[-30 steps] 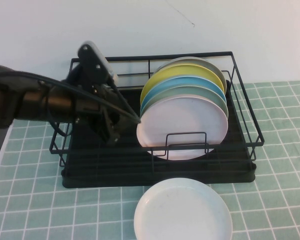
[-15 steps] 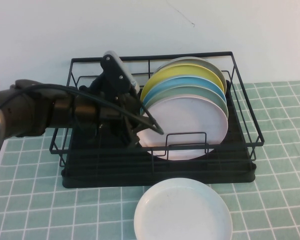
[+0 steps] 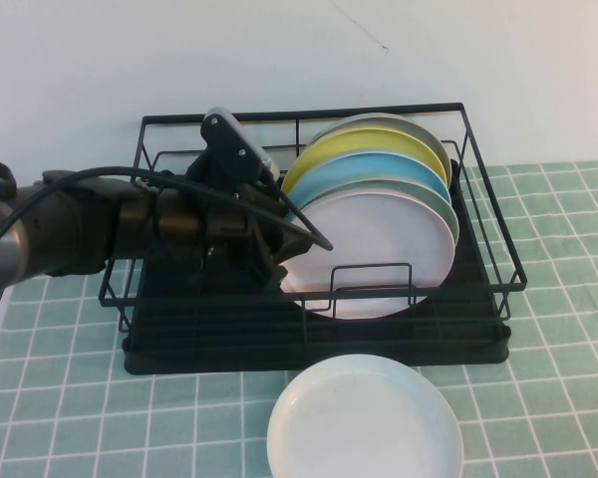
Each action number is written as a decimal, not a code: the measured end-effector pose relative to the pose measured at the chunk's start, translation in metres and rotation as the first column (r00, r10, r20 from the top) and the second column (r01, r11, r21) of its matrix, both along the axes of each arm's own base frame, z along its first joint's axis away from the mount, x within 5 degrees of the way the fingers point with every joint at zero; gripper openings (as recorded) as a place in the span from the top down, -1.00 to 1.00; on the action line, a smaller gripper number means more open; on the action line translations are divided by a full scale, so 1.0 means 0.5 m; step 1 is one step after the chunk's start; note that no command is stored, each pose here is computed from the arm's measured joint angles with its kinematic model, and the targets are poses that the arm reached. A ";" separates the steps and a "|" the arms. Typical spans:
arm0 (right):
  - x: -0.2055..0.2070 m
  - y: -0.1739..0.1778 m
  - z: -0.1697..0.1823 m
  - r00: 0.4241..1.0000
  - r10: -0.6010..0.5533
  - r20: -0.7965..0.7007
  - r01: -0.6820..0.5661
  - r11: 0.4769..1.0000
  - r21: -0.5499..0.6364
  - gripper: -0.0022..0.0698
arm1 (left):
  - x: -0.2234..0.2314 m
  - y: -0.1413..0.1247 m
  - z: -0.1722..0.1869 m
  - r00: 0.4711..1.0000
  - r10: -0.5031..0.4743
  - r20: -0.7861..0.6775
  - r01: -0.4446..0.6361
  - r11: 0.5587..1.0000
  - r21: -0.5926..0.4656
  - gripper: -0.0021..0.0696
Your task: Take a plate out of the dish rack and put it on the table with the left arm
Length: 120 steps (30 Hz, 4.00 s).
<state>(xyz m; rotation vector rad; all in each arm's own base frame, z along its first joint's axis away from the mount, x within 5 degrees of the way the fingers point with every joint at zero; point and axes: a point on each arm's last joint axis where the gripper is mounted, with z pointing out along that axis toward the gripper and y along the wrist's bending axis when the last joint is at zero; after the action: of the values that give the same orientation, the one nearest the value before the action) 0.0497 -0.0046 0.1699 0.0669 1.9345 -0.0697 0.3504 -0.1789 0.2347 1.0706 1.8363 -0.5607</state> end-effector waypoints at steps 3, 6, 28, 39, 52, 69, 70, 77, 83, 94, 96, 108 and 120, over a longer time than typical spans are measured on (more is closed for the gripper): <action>0.000 0.000 0.000 1.000 0.000 0.000 0.000 1.000 0.000 0.95 | -0.004 -0.011 0.000 1.000 -0.009 -0.005 0.009 1.000 -0.009 -0.16; 0.000 0.000 0.000 1.000 0.000 0.000 0.000 1.000 0.000 0.95 | -0.009 -0.021 0.000 1.000 -0.016 -0.007 0.016 1.000 -0.014 -0.16; 0.000 0.000 0.000 1.000 0.000 0.000 0.000 1.000 0.000 0.95 | -0.021 -0.018 0.013 0.999 -0.014 -0.038 0.015 0.999 0.030 0.40; 0.000 0.000 0.000 1.000 0.000 0.000 0.000 1.000 0.000 0.95 | -0.017 -0.001 0.025 0.998 0.062 -0.010 -0.061 0.992 0.108 0.75; 0.000 0.000 0.000 1.000 0.000 0.000 0.000 1.000 0.000 0.95 | -0.091 0.031 0.196 0.978 0.071 0.199 -0.075 0.997 0.013 0.79; 0.000 0.000 0.000 1.000 0.000 0.000 0.000 1.000 0.000 0.95 | -0.262 0.079 0.321 0.966 0.133 -0.222 -0.178 0.964 -0.196 0.80; 0.000 0.000 0.000 1.000 0.000 0.000 0.000 1.000 0.000 0.95 | -0.267 0.079 0.310 0.952 0.124 -0.279 -0.173 0.972 -0.158 0.80; 0.000 0.000 0.000 1.000 0.000 0.000 0.000 1.000 0.000 0.95 | -0.270 0.075 0.224 0.788 0.161 -0.594 -0.171 0.985 0.040 0.80; 0.000 0.000 0.000 1.000 0.000 0.000 0.000 1.000 0.000 0.95 | -0.248 0.064 0.120 0.641 0.217 -0.736 -0.178 0.975 0.133 0.80; 0.000 0.000 0.000 1.000 0.000 0.000 0.000 1.000 0.000 0.95 | -0.199 0.039 -0.041 0.472 0.276 -0.837 -0.286 0.946 0.151 0.80; 0.000 0.000 0.000 1.000 0.000 0.000 0.000 1.000 0.000 0.95 | -0.191 0.035 -0.057 0.458 0.281 -0.843 -0.293 0.943 0.156 0.80; 0.000 0.000 0.000 1.000 0.000 0.000 0.000 1.000 0.000 0.95 | -0.182 0.036 -0.082 0.475 0.299 -0.828 -0.269 0.945 0.186 0.01; 0.000 0.000 0.000 1.000 0.000 0.000 0.000 1.000 0.000 0.95 | -0.178 0.074 0.091 0.713 0.391 -0.582 -0.321 0.920 0.225 -0.04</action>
<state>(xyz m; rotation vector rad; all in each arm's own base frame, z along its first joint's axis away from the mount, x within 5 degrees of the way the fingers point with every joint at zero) 0.0497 -0.0046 0.1699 0.0671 1.9345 -0.0693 0.2613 -0.1418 0.2803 0.5813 2.6081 -0.6266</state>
